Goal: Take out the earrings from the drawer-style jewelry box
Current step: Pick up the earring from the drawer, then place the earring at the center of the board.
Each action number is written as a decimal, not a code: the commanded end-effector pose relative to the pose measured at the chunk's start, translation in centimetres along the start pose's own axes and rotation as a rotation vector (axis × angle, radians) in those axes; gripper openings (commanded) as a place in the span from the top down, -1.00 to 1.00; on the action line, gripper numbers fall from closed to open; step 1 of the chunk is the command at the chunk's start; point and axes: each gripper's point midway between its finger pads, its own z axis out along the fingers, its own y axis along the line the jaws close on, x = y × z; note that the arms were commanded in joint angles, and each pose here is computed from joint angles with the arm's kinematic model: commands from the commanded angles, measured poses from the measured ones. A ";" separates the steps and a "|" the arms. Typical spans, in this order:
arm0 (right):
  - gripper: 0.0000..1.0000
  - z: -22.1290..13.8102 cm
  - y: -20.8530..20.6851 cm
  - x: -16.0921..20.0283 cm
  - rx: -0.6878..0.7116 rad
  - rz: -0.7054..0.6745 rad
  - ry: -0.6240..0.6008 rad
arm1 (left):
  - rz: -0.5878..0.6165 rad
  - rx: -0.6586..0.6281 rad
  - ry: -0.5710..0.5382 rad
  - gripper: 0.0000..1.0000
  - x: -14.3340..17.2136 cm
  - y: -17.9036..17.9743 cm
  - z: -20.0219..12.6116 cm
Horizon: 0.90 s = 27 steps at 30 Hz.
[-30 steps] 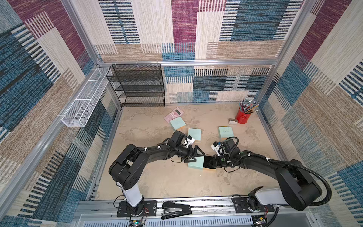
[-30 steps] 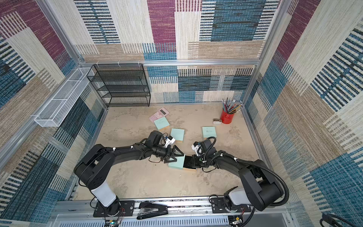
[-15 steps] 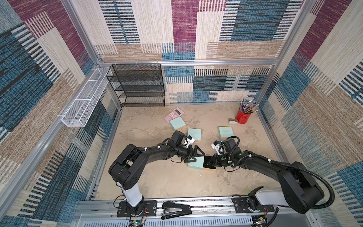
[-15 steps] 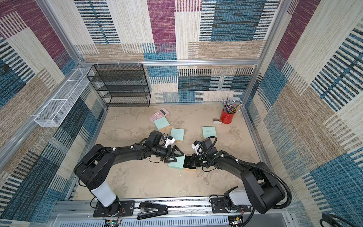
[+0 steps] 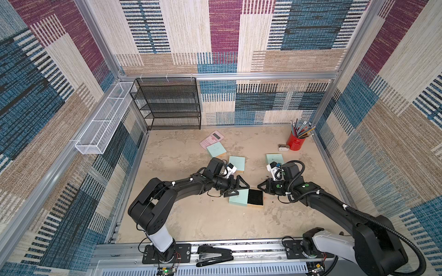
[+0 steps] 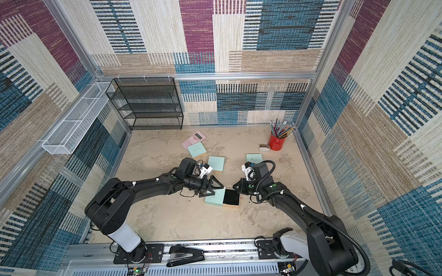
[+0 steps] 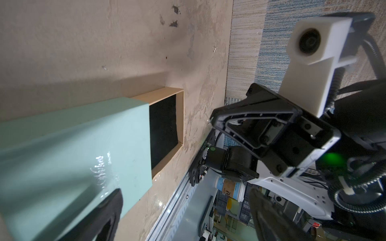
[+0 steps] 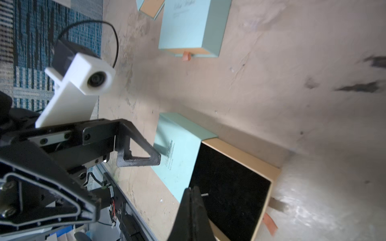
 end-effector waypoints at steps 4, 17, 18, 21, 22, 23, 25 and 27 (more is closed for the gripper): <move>1.00 -3.3 -4.0 -2.4 0.115 0.135 -0.140 | 0.052 0.041 -0.005 -0.89 0.2 -3.0 -1.5; 1.00 -8.6 -12.5 -4.2 0.285 0.401 -0.405 | 0.403 -0.114 -0.113 -0.97 1.3 -8.4 -8.4; 1.00 -8.8 -13.0 -4.2 0.295 0.412 -0.414 | 0.426 -0.131 -0.124 -0.97 1.3 -8.4 -8.8; 1.00 -9.5 -14.3 -4.6 0.330 0.436 -0.438 | 0.455 -0.093 -0.116 -0.97 1.7 -9.2 -9.3; 1.00 -9.7 -14.8 -4.7 0.344 0.448 -0.443 | 0.459 -0.080 -0.109 -0.97 2.0 -9.4 -9.4; 1.00 -9.9 -15.3 -4.8 0.356 0.458 -0.452 | 0.459 -0.073 -0.102 -0.97 2.2 -9.3 -9.3; 1.00 -10.6 -16.5 -5.0 0.404 0.458 -0.480 | 0.449 -0.061 -0.101 -0.97 2.4 -9.1 -9.2; 1.00 -10.7 -17.3 -5.1 0.422 0.466 -0.486 | 0.442 -0.041 -0.095 -0.97 2.6 -9.1 -9.1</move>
